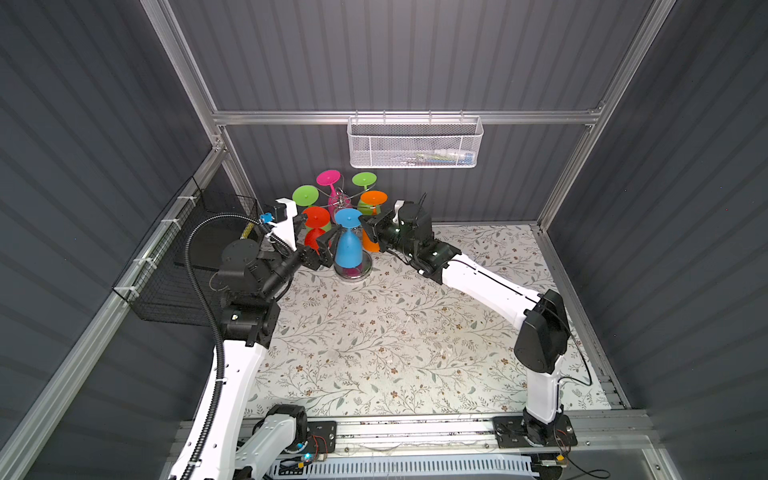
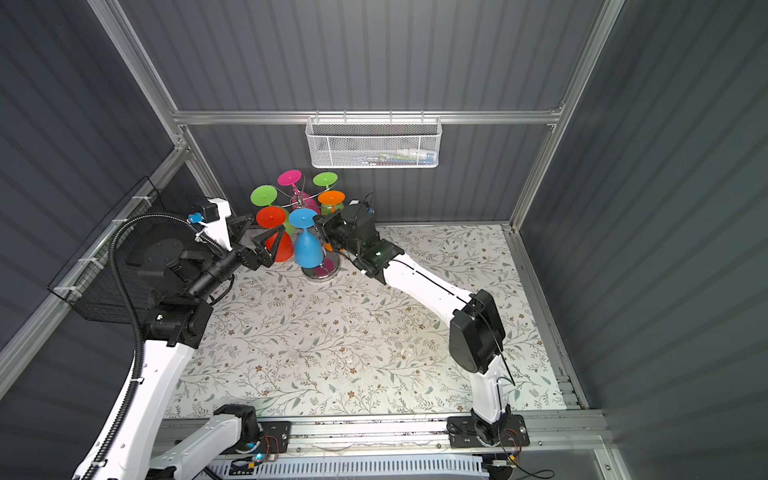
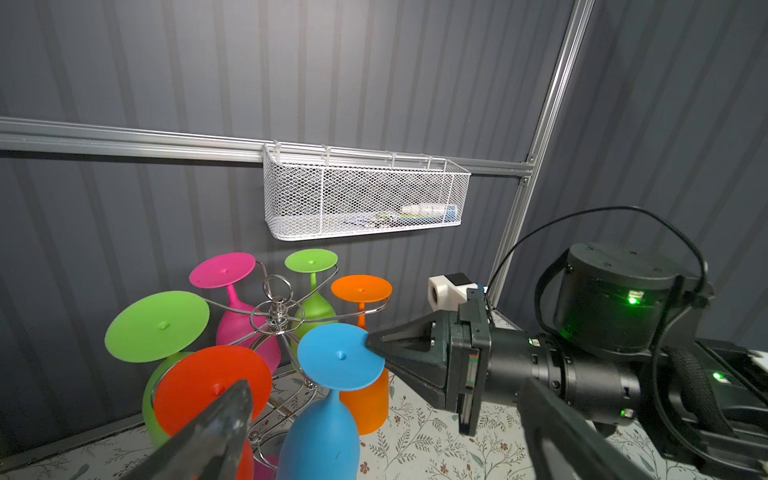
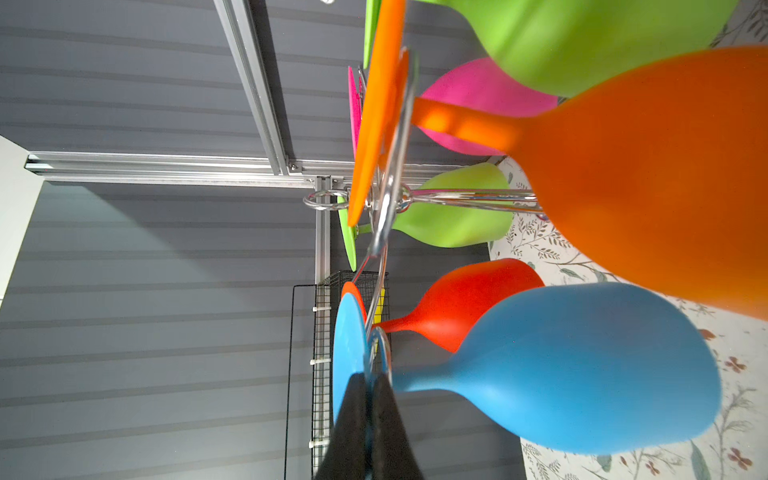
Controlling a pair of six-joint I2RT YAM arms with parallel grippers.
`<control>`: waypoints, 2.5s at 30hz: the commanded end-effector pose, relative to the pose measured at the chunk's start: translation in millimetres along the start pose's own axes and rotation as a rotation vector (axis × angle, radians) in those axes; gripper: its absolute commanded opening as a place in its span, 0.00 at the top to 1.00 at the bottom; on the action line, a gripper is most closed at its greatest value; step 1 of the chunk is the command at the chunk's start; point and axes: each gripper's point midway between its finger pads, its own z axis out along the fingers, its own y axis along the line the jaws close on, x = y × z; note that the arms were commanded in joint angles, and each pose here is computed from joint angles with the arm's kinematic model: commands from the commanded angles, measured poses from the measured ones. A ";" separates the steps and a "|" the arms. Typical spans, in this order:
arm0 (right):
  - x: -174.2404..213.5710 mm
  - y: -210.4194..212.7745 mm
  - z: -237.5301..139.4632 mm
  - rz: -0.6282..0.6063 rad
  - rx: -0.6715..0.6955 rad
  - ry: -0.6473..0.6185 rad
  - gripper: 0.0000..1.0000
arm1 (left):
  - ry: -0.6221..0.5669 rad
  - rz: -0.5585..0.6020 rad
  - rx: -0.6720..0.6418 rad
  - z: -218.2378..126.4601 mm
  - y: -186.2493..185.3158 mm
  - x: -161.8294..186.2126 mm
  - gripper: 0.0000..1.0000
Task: Take the wine glass off the wine glass rack
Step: 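Close the right gripper on the blue glass's foot while the left steadies the rack, then lift the blue glass off the rack hook with the right gripper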
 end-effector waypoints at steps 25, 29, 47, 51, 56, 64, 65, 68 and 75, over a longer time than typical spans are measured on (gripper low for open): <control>24.6 35.8 9.9 -0.066 -0.043 0.013 1.00 | -0.026 0.012 0.006 -8.5 -3.2 -3.2 0.00; 22.3 33.9 15.8 -0.071 -0.036 -0.001 1.00 | -0.027 0.012 0.008 -9.1 -3.7 -3.1 0.00; -14.0 37.3 10.6 -0.047 -0.063 -0.156 1.00 | -0.033 0.013 0.015 -10.7 -5.6 -3.4 0.00; -19.2 37.2 5.5 -0.040 -0.069 -0.186 1.00 | -0.032 0.011 0.015 -10.2 -5.3 -2.6 0.00; -24.5 37.9 -4.5 -0.041 -0.082 -0.215 1.00 | -0.030 0.008 0.017 -9.6 -5.2 -1.7 0.00; -30.1 38.4 -19.9 -0.041 -0.093 -0.246 1.00 | -0.027 0.005 0.015 -8.6 -4.3 -0.5 0.00; -29.7 38.0 -21.2 -0.041 -0.091 -0.246 1.00 | -0.028 0.006 0.018 -8.9 -5.0 -1.2 0.00; -29.7 37.6 -24.6 -0.044 -0.091 -0.245 1.00 | -0.026 0.004 0.017 -8.7 -4.7 -0.2 0.00; -26.1 28.9 -41.8 -0.046 -0.091 -0.231 1.00 | -0.027 0.004 0.015 -8.6 -4.3 -1.3 0.00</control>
